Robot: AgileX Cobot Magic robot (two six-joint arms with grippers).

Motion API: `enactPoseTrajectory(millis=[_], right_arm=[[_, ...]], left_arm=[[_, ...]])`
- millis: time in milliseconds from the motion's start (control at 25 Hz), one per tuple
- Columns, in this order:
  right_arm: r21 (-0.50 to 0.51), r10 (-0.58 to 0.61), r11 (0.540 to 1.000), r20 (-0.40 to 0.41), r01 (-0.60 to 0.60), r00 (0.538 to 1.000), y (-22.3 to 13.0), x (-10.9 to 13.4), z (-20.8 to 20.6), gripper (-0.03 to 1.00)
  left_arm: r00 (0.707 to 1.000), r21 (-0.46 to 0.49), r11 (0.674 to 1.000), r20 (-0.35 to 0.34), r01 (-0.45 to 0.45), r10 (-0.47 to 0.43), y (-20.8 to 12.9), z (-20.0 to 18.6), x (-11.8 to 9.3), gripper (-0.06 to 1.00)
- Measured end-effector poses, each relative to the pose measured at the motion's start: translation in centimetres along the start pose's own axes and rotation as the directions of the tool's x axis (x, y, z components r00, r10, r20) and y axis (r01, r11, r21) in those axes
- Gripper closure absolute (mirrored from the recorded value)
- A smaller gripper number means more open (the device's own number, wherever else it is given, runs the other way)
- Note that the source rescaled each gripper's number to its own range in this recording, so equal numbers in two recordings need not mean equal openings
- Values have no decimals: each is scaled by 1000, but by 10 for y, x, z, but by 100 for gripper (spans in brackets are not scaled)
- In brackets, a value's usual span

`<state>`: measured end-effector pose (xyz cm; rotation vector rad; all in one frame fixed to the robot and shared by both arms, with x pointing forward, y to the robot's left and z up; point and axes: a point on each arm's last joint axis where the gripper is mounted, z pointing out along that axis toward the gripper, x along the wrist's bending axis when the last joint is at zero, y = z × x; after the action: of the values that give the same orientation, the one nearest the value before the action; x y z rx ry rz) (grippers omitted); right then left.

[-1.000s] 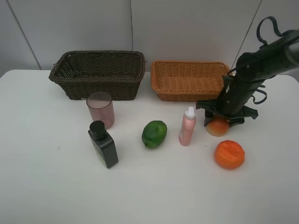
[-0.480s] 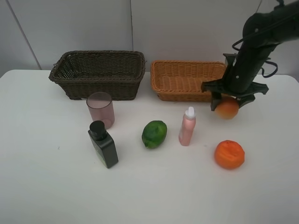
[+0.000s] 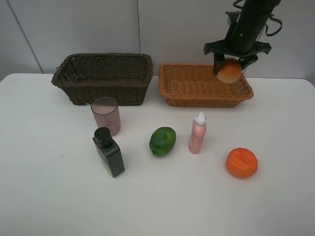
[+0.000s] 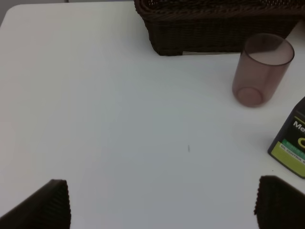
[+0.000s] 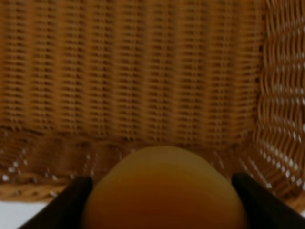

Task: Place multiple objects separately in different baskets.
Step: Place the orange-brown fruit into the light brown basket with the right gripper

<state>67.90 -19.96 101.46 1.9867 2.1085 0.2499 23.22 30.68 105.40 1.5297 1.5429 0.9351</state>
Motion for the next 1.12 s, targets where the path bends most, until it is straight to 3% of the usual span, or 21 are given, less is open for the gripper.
enactPoseTrajectory(millis=[400, 800, 880, 1040, 1120], right_arm=[[-87, -20, 996, -26, 18, 999, 31, 20, 66, 53], [-161, -39, 986, -27, 34, 999, 37, 23, 94, 53], [-166, -58, 984, -2, 57, 998, 37, 23, 94, 43], [-171, -78, 982, 16, 80, 997, 37, 25, 94, 10], [-169, -78, 982, 18, 80, 997, 37, 25, 94, 3]], left_arm=[[1000, 0, 1000, 0, 0, 0, 0, 0, 0, -6], [1000, 0, 1000, 0, 0, 0, 0, 0, 0, -6], [1000, 0, 1000, 0, 0, 0, 0, 0, 0, -6], [1000, 0, 1000, 0, 0, 0, 0, 0, 0, -6], [1000, 0, 1000, 0, 0, 0, 0, 0, 0, -6]])
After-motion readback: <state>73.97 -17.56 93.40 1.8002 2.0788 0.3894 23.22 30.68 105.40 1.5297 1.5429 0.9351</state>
